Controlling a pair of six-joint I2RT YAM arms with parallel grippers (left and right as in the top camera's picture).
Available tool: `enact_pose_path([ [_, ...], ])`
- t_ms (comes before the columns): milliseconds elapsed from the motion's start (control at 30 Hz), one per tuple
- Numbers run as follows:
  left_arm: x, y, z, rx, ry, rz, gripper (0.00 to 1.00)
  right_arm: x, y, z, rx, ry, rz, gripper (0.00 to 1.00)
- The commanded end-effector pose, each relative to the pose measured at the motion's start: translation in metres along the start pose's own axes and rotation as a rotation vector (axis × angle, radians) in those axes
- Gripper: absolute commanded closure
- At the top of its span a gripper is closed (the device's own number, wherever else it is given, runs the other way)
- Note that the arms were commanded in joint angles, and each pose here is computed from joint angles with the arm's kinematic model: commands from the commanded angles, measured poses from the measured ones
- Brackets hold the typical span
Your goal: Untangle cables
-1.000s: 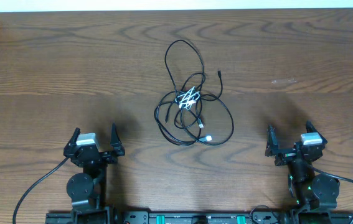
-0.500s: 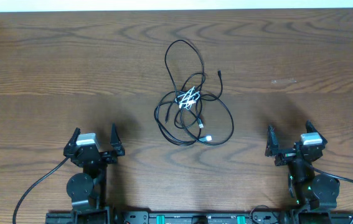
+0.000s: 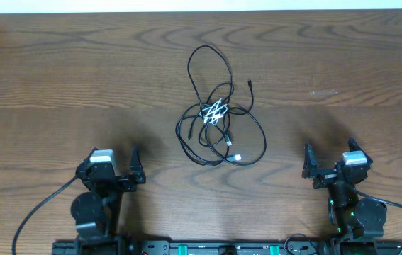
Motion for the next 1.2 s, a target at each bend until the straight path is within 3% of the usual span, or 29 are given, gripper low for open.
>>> enact_pose_path([
  [0,-0.010,-0.037,-0.008,0.003,0.064,0.002,0.02,0.000,0.002,0.000,0.018,0.003,0.007,0.01],
  [500,0.007,-0.081,-0.025,-0.081,0.253,0.389,0.02,0.000,0.002,0.000,0.017,0.003,0.007,0.01],
  [767,0.022,-0.081,-0.023,-0.169,0.283,0.728,0.02,0.000,0.002,0.000,0.018,0.003,0.007,0.01],
  [1167,0.055,-0.051,-0.037,-0.170,0.338,0.886,0.02,0.000,0.002,0.000,0.018,0.003,0.006,0.01],
])
Point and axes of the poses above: each gripper's point midway between its finger pads, its own x axis out along the fingers, its own z axis along the line the jaws close on, y = z × x, the point moved 1 cm from there along -x, back along the fingers, and after that the axes turned 8 degrees about x, right-handed, at the moved point
